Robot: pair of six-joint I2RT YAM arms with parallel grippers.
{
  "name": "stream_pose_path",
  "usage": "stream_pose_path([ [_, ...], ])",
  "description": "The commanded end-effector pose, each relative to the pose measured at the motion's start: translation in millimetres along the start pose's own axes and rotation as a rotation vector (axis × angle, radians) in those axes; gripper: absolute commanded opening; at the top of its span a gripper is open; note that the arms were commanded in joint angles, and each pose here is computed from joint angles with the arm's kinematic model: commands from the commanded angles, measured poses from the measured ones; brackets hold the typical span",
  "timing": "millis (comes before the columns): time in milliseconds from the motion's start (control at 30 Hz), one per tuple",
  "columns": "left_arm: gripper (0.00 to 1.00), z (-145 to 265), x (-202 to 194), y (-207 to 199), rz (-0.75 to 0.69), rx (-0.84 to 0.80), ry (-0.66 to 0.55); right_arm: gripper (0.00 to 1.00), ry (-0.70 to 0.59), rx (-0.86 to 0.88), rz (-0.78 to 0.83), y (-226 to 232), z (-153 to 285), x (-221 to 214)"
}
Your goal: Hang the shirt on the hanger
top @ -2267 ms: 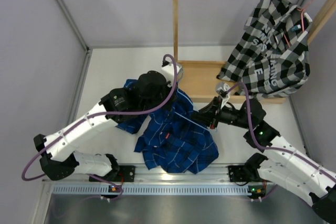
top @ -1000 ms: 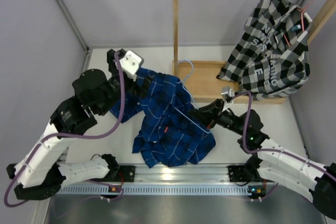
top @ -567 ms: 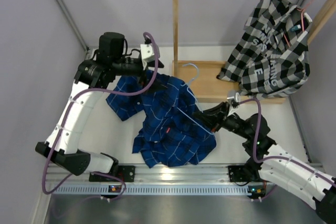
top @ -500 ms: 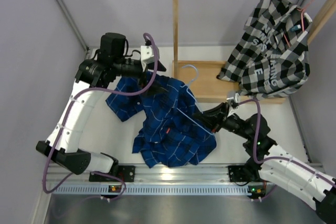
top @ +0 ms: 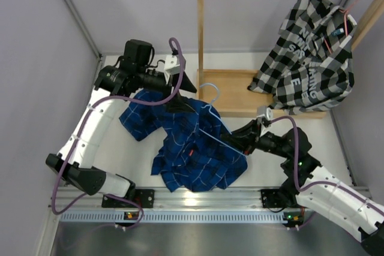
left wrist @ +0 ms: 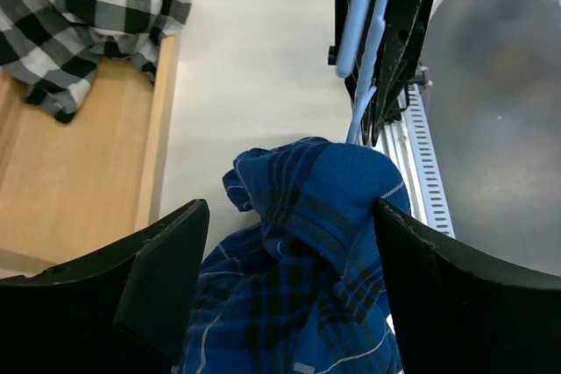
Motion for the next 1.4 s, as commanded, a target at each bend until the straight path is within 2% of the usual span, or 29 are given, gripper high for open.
stream_pose_path([
  [0,0.79,-6,-5,-17,-0.01,-0.088,-0.014,0.0,-0.084,0.095,0.098,16,-3,38],
  [167,0.67,-15,-16,-21,0.028,-0.099,0.022,0.0,-0.09,0.091,0.101,16,-4,41],
  [200,0.59,-16,-18,-22,0.032,-0.097,0.029,0.0,-0.091,0.09,0.1,16,-4,41],
  [267,0.52,-15,-20,-25,0.025,-0.092,0.032,0.0,-0.098,0.094,0.104,17,-5,43],
  [333,0.33,-13,-18,-29,0.006,-0.094,0.025,0.0,-0.097,0.096,0.105,17,-6,44],
  [500,0.0,-9,-12,-36,-0.026,-0.093,0.013,0.0,-0.095,0.098,0.115,15,-8,44],
  [967,0.0,-9,-5,-39,-0.091,-0.136,-0.019,0.0,-0.11,0.097,0.185,21,-2,63],
  [1000,0.23,-9,-6,-37,-0.085,-0.121,-0.01,0.0,-0.098,0.128,0.185,25,-1,61],
  [1100,0.55,-10,-5,-29,-0.051,-0.072,0.015,0.0,-0.082,0.175,0.189,30,0,58],
  [1133,0.92,-9,-1,-29,-0.051,-0.064,0.012,0.0,-0.082,0.181,0.19,30,0,58],
  [1167,0.98,-9,-1,-27,-0.048,-0.057,0.013,0.0,-0.078,0.182,0.188,30,0,57],
  [1367,0.98,-3,9,-23,-0.075,0.013,0.019,0.0,-0.052,0.178,0.177,29,1,51],
])
Point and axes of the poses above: each gripper's point midway between its finger pads, its own z axis back along the fingers, its own y axis along the line the jaws close on, x = y × z, the point moved 5 cm from there along z, back along the fingers, and after that the axes turned 6 degrees about z, right-handed, at the moved point
